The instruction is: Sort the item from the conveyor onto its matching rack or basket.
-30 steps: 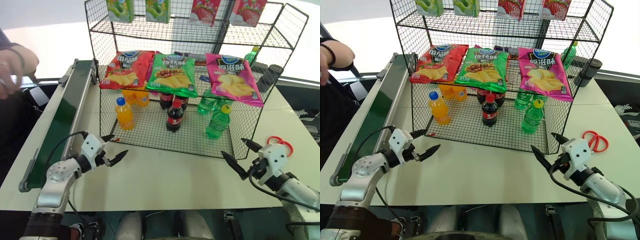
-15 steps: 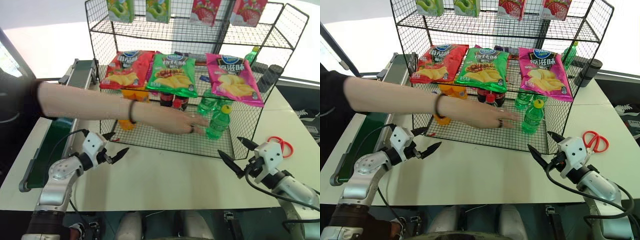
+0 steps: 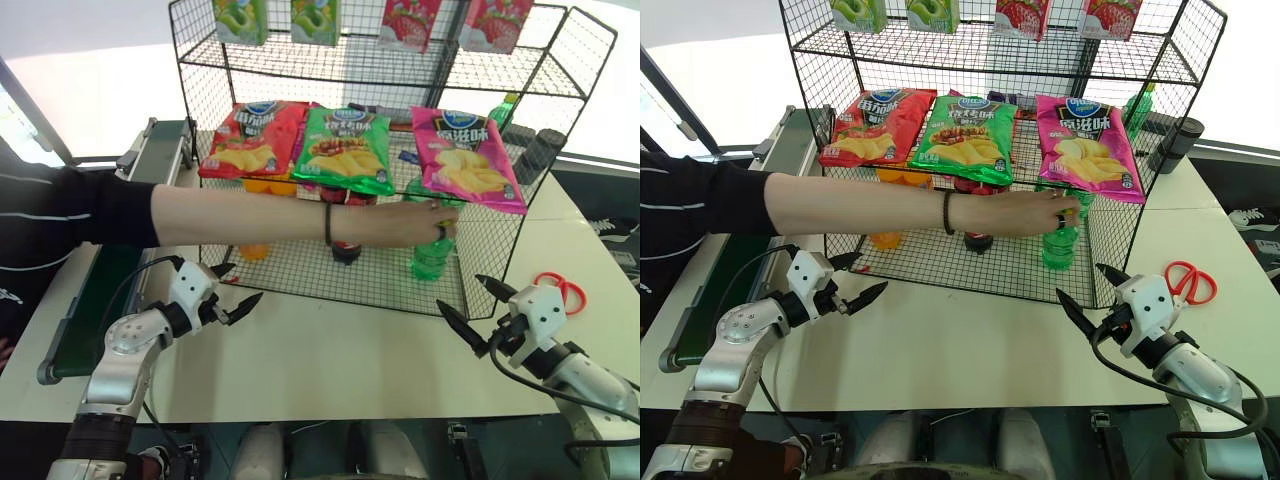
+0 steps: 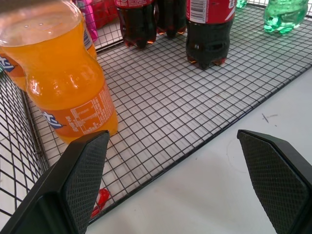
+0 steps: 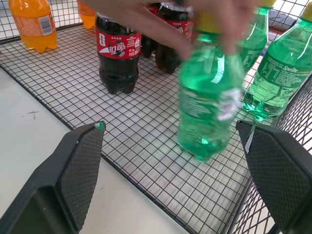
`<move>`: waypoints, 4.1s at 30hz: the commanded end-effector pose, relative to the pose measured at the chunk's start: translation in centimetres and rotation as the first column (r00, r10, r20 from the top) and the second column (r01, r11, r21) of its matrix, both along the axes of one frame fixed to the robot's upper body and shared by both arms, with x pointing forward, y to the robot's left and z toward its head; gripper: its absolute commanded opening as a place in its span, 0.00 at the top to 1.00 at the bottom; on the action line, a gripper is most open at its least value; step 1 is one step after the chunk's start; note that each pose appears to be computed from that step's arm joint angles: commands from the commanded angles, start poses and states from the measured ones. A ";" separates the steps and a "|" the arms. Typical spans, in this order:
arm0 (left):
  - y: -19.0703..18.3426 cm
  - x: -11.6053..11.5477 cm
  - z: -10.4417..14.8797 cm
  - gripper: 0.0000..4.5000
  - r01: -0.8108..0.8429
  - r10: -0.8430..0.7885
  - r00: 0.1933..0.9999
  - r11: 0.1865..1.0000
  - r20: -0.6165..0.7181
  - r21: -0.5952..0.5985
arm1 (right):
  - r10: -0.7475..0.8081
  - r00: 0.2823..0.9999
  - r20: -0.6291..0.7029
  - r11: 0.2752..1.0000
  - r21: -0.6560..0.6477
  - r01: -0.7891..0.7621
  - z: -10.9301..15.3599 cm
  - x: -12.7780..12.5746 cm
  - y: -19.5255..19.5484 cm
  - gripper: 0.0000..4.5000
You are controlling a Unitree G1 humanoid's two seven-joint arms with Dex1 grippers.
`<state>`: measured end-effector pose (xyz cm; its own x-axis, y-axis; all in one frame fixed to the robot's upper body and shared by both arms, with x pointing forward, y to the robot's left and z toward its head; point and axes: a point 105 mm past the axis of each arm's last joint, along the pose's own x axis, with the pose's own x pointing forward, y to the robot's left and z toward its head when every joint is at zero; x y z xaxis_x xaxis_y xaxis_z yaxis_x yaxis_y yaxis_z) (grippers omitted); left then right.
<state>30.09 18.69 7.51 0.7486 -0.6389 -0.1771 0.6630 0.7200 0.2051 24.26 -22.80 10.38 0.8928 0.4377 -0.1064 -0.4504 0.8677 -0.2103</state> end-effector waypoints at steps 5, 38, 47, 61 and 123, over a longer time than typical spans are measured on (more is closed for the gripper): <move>0.0 0.1 1.0 0.00 0.008 -0.008 0.999 1.000 0.044 0.000 | 0.016 0.999 0.048 1.000 -0.003 -0.016 1.0 0.1 0.6 0.01; 9.3 -1.3 6.9 0.00 -0.320 0.380 0.920 0.871 0.098 -0.373 | 0.196 0.978 0.073 0.980 0.028 -0.198 2.8 1.5 5.0 0.01; 14.8 -0.7 4.5 0.00 -0.636 0.685 0.721 0.713 0.102 -0.296 | 0.462 0.884 0.079 0.878 0.102 -0.468 2.6 0.0 12.7 0.01; 15.8 0.3 4.6 0.00 -0.723 0.795 0.594 0.594 0.123 -0.353 | 0.618 0.783 0.074 0.767 0.165 -0.620 1.9 -1.3 16.5 0.01; 17.3 0.8 3.6 0.00 -0.794 0.888 0.446 0.450 0.112 -0.408 | 0.662 0.742 0.101 0.719 0.191 -0.668 2.5 -1.2 17.4 0.01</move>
<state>30.84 35.52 9.59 0.9244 0.3598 0.1267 -0.3580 0.9330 -0.0378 23.32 -5.62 11.55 0.3825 0.9236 0.0242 -0.9215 0.3833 -0.0629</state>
